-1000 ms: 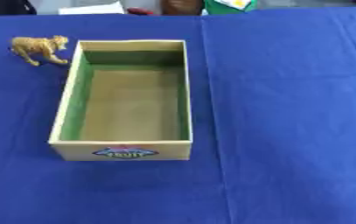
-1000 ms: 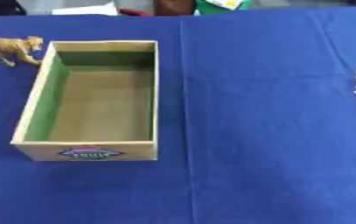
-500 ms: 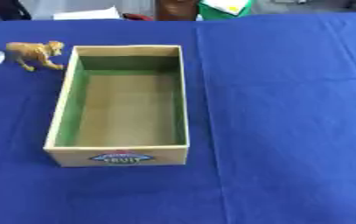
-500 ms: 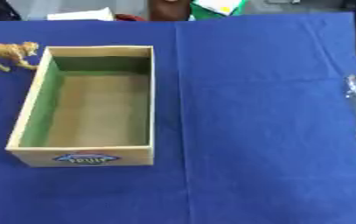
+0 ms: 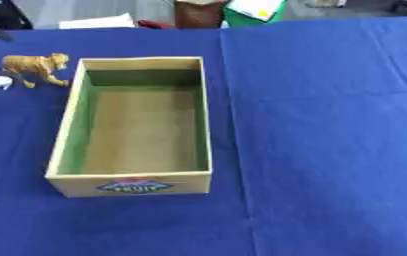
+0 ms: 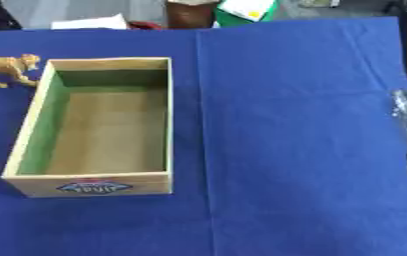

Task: Pick up objects on the table and place them in the box.

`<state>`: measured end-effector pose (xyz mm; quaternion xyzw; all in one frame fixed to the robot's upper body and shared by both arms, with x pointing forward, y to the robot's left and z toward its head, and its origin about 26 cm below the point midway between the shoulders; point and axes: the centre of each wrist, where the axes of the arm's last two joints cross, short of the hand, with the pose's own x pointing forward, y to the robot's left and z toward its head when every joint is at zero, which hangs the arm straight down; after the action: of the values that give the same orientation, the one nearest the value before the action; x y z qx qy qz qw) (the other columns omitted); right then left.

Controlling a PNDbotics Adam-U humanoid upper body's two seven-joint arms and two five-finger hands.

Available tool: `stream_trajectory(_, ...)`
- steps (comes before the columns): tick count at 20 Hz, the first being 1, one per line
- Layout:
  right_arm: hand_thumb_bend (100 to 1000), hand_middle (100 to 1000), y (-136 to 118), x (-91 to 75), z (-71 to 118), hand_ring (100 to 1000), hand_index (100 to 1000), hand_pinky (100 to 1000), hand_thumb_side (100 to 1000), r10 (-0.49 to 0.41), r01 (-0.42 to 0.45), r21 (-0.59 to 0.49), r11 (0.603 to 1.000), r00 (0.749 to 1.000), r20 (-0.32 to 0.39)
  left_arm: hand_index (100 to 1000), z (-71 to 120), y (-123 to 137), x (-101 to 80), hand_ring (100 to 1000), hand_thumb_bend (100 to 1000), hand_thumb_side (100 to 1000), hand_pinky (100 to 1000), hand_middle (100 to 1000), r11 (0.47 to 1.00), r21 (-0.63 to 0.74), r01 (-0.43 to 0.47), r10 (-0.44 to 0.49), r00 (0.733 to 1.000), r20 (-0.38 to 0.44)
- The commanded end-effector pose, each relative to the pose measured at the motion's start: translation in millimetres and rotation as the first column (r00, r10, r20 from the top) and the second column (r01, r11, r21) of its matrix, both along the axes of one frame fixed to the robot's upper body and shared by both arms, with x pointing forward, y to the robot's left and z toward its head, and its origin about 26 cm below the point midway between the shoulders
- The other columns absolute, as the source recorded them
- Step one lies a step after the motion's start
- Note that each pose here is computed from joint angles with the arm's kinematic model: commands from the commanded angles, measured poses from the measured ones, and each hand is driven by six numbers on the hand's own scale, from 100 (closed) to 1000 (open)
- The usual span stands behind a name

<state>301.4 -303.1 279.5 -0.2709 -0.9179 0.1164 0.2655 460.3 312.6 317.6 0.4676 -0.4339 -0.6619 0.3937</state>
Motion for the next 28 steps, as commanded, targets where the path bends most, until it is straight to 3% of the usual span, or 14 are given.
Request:
stream_trajectory(1, 100, 924, -0.5, -3.7, 9.8, 799, 944, 862, 1000, -0.007, 0.008, -0.035, 0.999, 0.999, 0.032, 1000, 17.1, -1.8, -2.4, 904, 252, 583, 800, 901, 0.999, 0.032, 0.0, -0.002, 0.998, 0.069)
stream_trajectory(10, 100, 922, 1.1, -3.4, 12.2, 796, 941, 862, 1000, 0.0, 0.001, -0.035, 0.999, 0.999, 0.041, 1000, 14.9, -0.8, 4.2, 903, 231, 541, 798, 908, 0.999, 0.03, -0.038, 0.037, 0.999, 0.011)
stream_trajectory(16, 100, 919, 1.8, -3.3, 13.0, 792, 939, 861, 1000, 0.008, -0.007, -0.027, 1.0, 0.999, 0.048, 1000, 15.1, 2.6, 5.8, 903, 112, 510, 798, 907, 0.995, 0.048, -0.09, 0.091, 0.995, -0.028)
stream_trajectory(28, 100, 915, 5.2, -2.5, 14.2, 787, 938, 861, 1000, 0.034, -0.032, -0.038, 0.999, 0.999, 0.041, 992, 14.2, -0.8, 11.7, 894, 100, 483, 786, 894, 0.984, 0.107, -0.143, 0.142, 0.99, 0.017)
